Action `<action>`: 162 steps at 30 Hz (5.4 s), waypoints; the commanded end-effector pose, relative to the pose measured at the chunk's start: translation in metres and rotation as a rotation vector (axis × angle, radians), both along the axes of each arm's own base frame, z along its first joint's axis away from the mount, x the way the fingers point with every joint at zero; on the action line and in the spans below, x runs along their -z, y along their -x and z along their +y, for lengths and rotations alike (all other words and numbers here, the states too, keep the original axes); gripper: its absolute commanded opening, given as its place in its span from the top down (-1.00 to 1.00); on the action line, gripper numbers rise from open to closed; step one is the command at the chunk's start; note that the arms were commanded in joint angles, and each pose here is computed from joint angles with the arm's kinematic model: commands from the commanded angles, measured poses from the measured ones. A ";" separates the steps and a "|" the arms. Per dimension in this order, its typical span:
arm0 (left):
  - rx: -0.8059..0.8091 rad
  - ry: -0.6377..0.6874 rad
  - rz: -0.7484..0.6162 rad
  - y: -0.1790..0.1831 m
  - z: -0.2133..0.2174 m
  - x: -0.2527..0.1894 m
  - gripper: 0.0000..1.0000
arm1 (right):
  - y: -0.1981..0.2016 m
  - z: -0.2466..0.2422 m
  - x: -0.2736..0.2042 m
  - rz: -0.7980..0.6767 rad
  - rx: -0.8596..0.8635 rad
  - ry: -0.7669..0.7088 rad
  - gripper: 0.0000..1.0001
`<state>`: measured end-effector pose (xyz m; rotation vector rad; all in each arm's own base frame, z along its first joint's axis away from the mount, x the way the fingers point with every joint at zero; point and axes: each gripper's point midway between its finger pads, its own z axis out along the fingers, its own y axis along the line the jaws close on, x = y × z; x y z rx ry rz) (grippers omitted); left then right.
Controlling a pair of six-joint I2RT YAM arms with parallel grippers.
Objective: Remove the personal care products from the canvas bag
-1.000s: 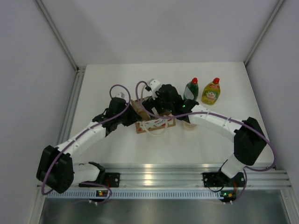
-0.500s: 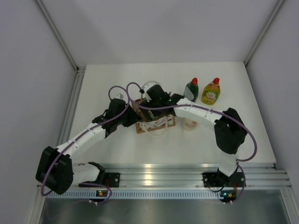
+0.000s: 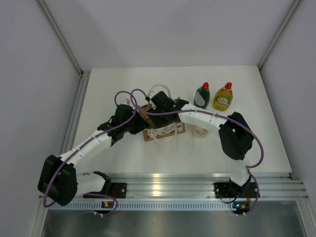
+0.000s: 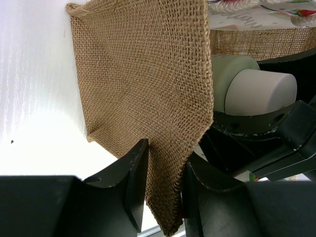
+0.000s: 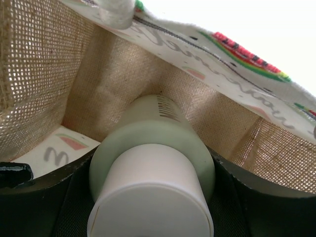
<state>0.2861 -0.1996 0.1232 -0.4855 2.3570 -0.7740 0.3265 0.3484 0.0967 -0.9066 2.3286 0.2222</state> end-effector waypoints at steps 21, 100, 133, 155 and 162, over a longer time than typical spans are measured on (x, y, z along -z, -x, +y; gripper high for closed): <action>-0.016 0.004 -0.043 -0.002 0.003 -0.011 0.01 | -0.025 0.012 -0.105 -0.160 -0.041 -0.156 1.00; -0.186 -0.552 -0.337 0.061 0.152 -0.124 -0.96 | -0.027 -0.322 -0.045 -0.274 0.873 -0.213 0.65; -0.332 -0.639 -0.344 0.050 0.176 -0.140 -0.96 | 0.064 -0.327 -0.196 -0.527 0.723 -0.335 -0.99; -0.326 -0.560 -0.578 0.097 0.198 -0.187 -0.96 | 0.154 -0.350 -0.221 -0.719 0.713 -0.378 -0.99; -0.404 -0.561 -0.569 0.098 0.209 -0.166 -0.96 | 0.152 -0.350 -0.215 -0.710 0.719 -0.362 -0.99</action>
